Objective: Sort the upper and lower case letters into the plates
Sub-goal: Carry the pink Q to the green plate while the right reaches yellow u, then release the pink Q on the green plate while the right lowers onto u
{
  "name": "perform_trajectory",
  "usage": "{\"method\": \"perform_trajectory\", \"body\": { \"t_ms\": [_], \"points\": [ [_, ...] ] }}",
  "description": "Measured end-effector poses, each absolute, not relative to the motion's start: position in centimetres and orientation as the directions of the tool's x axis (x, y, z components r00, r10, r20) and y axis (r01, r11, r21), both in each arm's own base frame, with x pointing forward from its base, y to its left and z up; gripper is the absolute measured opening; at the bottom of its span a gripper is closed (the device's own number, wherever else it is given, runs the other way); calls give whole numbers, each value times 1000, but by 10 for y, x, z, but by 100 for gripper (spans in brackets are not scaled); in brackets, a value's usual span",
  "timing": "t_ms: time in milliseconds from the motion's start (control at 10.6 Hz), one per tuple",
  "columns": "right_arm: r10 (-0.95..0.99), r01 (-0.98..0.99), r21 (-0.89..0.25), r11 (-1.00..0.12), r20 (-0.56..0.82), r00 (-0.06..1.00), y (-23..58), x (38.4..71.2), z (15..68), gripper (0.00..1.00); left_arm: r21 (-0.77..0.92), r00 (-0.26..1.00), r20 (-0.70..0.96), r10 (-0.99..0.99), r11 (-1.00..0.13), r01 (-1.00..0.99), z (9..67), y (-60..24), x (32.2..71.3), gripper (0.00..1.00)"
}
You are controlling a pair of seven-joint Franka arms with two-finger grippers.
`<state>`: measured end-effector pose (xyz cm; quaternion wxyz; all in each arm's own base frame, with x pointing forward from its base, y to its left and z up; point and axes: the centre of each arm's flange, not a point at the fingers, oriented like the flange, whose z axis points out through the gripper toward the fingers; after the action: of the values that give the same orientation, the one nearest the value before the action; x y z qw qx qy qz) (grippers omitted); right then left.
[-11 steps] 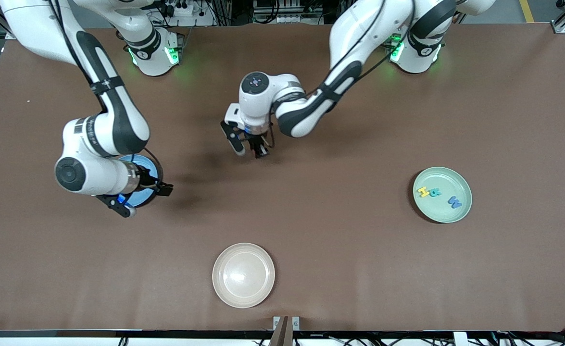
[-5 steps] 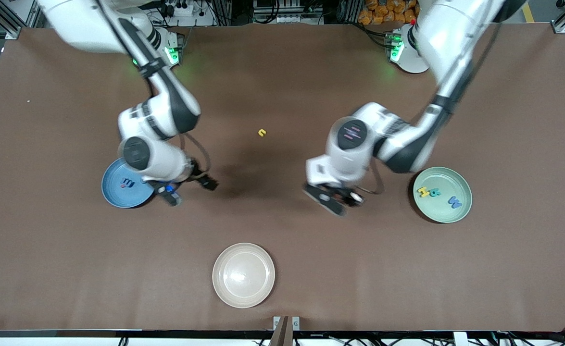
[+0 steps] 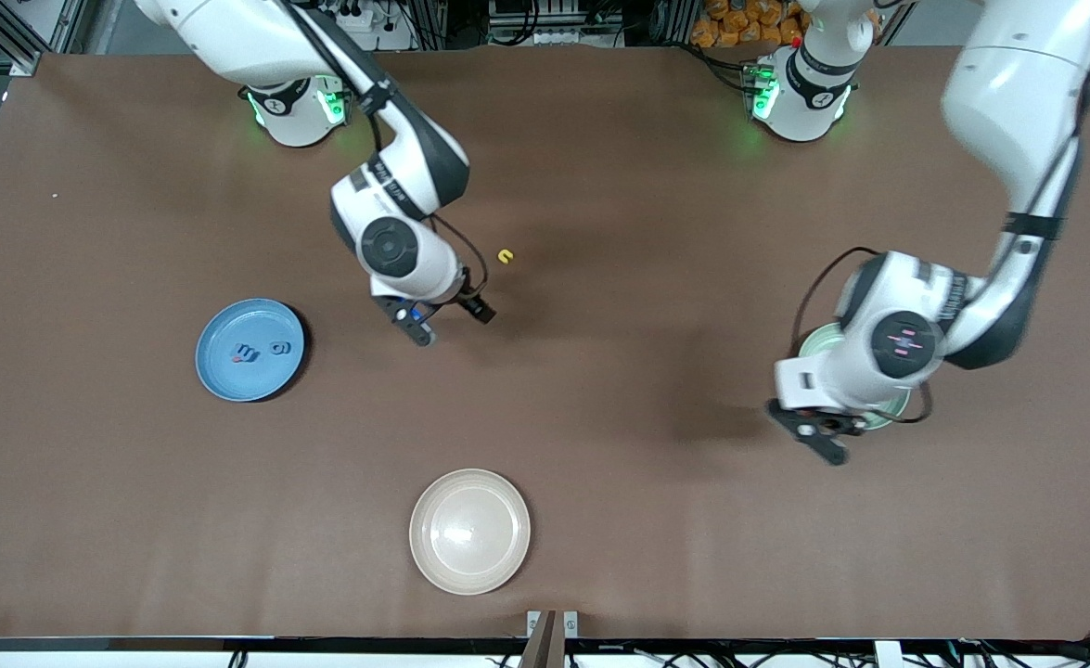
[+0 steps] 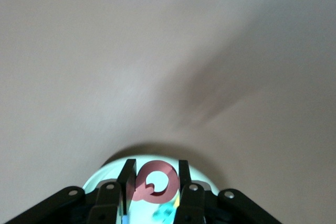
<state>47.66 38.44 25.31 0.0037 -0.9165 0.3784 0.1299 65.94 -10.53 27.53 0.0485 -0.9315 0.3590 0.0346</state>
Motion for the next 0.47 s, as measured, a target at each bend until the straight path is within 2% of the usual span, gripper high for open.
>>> {"method": "perform_trajectory", "body": {
  "t_ms": [188,376,470],
  "points": [
    [-681,-687,57,-724,-216,700,413,435,232,100,-41,767,-136,-627,-770,-637,269,-73,646,37],
    [-654,-662,33,-749,-202,729,430,412,231,100,-24,796,-165,-583,-804,-594,262,-47,634,37],
    [-646,-658,1,-753,-195,738,431,405,231,100,-22,807,-169,-566,-816,-577,263,-38,632,48]
  ]
}}
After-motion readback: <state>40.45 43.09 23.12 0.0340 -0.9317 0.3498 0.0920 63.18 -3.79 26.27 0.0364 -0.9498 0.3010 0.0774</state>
